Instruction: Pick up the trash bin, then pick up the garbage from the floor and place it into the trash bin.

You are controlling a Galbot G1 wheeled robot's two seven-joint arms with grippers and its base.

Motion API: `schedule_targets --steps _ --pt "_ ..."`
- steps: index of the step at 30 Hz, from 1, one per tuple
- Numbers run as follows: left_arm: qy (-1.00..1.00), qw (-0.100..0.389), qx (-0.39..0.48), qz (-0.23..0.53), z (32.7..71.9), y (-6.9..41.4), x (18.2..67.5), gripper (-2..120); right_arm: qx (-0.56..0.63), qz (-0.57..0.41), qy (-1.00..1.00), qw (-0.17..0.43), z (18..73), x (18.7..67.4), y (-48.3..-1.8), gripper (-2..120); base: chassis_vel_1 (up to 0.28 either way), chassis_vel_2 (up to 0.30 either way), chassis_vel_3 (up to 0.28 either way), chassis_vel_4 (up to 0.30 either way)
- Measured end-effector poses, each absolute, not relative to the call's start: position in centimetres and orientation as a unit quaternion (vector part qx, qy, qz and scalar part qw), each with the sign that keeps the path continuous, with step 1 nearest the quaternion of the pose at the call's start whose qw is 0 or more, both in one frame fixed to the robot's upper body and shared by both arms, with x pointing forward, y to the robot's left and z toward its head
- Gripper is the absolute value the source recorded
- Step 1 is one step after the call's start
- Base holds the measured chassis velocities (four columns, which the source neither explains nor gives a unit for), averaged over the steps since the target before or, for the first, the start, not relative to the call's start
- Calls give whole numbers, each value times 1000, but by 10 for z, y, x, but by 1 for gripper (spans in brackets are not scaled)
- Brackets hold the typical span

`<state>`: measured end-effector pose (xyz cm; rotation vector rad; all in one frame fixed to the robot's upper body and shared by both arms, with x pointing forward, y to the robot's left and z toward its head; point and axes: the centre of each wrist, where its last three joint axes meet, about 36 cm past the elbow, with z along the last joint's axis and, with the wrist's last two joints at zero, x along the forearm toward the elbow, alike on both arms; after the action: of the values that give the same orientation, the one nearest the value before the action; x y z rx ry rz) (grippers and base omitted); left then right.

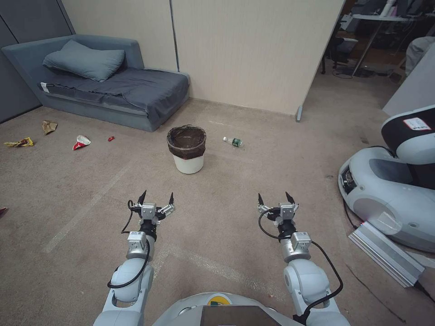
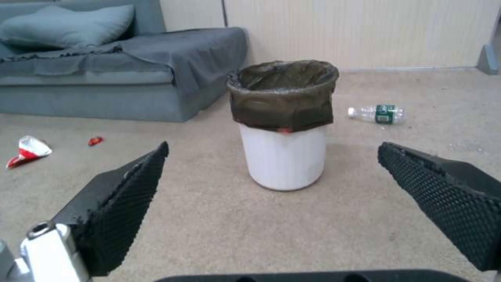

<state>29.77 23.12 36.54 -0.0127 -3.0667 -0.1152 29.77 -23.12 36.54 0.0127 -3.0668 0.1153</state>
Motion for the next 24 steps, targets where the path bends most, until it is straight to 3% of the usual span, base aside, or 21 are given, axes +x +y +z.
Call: schedule_targets --steps 19,24 --pt "-999 38 -3 -39 370 232 295 100 1 37 -999 34 369 293 -231 100 0 0 0 0" --pt "-998 37 9 -50 396 239 284 100 -17 33 -999 17 391 274 -231 100 0 0 0 0"
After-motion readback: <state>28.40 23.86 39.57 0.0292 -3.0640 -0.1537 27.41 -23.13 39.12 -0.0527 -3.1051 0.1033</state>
